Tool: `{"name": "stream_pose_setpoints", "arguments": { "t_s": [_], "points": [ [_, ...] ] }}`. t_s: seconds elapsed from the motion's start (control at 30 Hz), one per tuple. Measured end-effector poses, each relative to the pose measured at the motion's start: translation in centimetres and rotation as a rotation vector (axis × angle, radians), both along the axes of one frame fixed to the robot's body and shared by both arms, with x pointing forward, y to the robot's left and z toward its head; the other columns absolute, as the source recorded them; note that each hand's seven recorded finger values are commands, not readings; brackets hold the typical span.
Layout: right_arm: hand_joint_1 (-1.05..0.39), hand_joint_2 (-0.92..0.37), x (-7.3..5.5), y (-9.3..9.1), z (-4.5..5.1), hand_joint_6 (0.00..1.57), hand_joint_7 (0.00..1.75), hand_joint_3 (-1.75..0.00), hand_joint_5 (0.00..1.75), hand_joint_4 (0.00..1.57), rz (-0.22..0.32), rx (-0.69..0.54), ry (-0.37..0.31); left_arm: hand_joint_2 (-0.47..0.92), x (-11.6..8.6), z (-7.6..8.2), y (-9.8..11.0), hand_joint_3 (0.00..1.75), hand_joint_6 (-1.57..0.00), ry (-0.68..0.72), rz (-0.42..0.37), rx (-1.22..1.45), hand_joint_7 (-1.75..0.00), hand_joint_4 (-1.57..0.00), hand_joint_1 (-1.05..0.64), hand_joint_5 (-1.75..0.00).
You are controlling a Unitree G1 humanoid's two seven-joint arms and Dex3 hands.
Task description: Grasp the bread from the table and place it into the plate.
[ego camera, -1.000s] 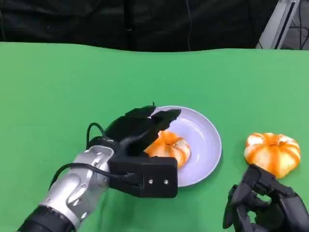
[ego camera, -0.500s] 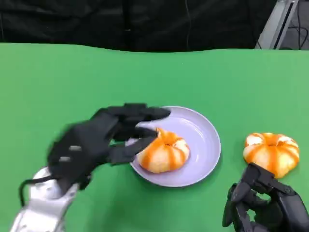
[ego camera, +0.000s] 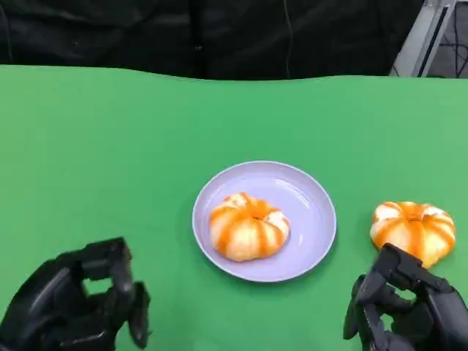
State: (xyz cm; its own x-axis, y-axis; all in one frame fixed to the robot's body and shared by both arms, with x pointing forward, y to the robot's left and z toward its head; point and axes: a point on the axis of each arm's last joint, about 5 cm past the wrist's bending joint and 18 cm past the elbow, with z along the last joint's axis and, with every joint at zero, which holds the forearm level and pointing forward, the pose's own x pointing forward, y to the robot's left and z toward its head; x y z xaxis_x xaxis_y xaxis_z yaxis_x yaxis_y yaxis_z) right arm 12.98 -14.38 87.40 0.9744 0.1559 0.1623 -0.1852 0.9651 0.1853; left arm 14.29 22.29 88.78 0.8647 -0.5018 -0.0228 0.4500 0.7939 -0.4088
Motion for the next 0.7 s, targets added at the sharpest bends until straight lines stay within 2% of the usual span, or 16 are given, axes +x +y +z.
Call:
{"name": "stream_pose_setpoints", "arguments": {
  "t_s": [0.1, 0.27, 0.43, 0.7],
  "points": [
    [-0.12, -0.57, 0.0, -0.1, -0.18, 0.67, 1.69, -1.21, 1.75, 0.83, -0.002, -0.002, 0.009, 0.57, -0.6, -1.3, 0.7, 1.21, -0.80, 0.047, 0.009, -0.009, -1.75, -0.93, -0.10, -1.75],
    [-0.14, -0.56, 0.2, 0.0, -0.06, 0.67, 1.69, -1.21, 1.75, 0.83, 0.003, -0.004, -0.005, 0.59, -0.9, -2.1, 1.2, 1.15, -0.80, 0.052, 0.040, -0.010, -1.72, -0.91, -0.10, -1.75],
    [-0.15, -0.57, 0.2, 0.0, -0.04, 0.67, 1.69, -1.19, 1.75, 0.83, 0.003, -0.005, -0.014, 0.63, -0.8, -2.2, 1.0, 1.09, -0.79, 0.058, 0.057, -0.011, -1.72, -0.91, -0.11, -1.75],
    [-0.14, -0.57, 0.1, -0.1, -0.07, 0.68, 1.68, -1.19, 1.75, 0.84, 0.006, -0.005, -0.012, 0.62, -0.7, -2.3, 0.9, 1.10, -0.81, 0.045, 0.061, -0.016, -1.71, -0.92, -0.12, -1.75]
  ]
}}
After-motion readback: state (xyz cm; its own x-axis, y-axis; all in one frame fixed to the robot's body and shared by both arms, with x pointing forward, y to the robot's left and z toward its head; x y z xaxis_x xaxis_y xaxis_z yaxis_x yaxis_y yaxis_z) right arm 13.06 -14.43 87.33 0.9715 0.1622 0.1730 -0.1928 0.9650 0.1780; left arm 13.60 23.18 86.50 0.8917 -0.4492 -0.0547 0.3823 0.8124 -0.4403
